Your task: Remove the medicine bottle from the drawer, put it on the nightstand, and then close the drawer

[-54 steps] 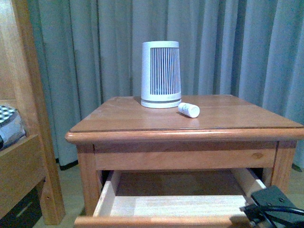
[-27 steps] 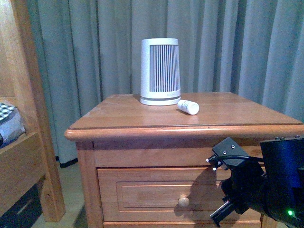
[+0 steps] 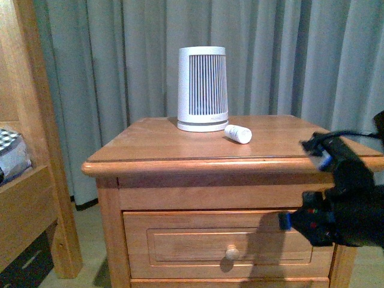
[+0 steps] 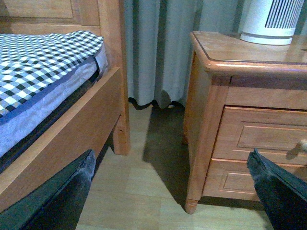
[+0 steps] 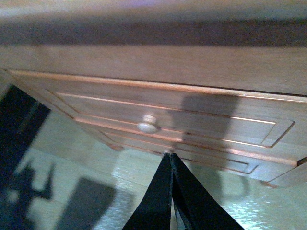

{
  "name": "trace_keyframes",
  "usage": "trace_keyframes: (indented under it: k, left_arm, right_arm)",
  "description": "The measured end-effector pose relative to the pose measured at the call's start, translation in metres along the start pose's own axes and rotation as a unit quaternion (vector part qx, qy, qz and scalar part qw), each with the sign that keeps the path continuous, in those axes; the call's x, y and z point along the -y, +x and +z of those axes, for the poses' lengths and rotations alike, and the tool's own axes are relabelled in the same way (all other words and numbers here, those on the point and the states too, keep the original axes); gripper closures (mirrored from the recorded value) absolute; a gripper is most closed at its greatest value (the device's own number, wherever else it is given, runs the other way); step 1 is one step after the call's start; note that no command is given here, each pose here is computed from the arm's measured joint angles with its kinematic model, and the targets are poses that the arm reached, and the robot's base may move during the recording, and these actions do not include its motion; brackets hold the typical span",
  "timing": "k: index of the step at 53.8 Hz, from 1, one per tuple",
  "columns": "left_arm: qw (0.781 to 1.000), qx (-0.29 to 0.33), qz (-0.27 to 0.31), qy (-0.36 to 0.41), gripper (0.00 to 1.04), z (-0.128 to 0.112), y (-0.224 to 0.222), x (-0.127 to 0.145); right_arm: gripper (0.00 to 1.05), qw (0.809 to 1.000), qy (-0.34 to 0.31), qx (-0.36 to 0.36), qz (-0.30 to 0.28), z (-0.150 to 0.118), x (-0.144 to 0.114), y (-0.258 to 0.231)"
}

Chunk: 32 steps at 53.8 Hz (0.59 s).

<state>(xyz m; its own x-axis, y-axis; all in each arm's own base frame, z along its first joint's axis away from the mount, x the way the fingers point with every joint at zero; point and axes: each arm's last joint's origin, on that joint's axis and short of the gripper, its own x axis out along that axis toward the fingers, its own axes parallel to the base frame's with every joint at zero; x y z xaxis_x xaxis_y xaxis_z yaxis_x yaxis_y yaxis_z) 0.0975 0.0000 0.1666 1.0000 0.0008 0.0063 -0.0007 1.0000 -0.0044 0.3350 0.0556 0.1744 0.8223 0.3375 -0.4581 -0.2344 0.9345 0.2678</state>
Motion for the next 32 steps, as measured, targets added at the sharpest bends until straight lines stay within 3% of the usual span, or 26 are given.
trace_keyframes:
  k: [3,6,12,17,21,24,32]
  left_arm:
    - [1.000,0.000,0.000,0.000,0.07,0.000,0.000,0.000]
    - [1.000,0.000,0.000,0.000,0.07,0.000,0.000,0.000]
    - [1.000,0.000,0.000,0.000,0.07,0.000,0.000,0.000]
    - [1.000,0.000,0.000,0.000,0.07,0.000,0.000,0.000]
    - [1.000,0.000,0.000,0.000,0.07,0.000,0.000,0.000]
    - [1.000,0.000,0.000,0.000,0.07,0.000,0.000,0.000]
    - [1.000,0.000,0.000,0.000,0.07,0.000,0.000,0.000]
  right_arm:
    - [0.98,0.999,0.025,0.026,0.016,0.009,-0.004,-0.022]
    - [0.87,0.996,0.043,0.065,0.035,0.020,-0.009,-0.052]
    - [0.73,0.988,0.021,0.148,0.033,0.034,-0.017,-0.106]
    - [0.88,0.969,-0.033,0.228,-0.090,0.024,-0.023,-0.154]
    - [1.02,0.963,-0.066,0.228,-0.127,-0.002,-0.016,-0.189]
    - [1.02,0.960,-0.073,0.225,-0.151,-0.028,-0.014,-0.209]
    - [1.02,0.955,-0.089,0.241,-0.148,-0.067,-0.017,-0.233]
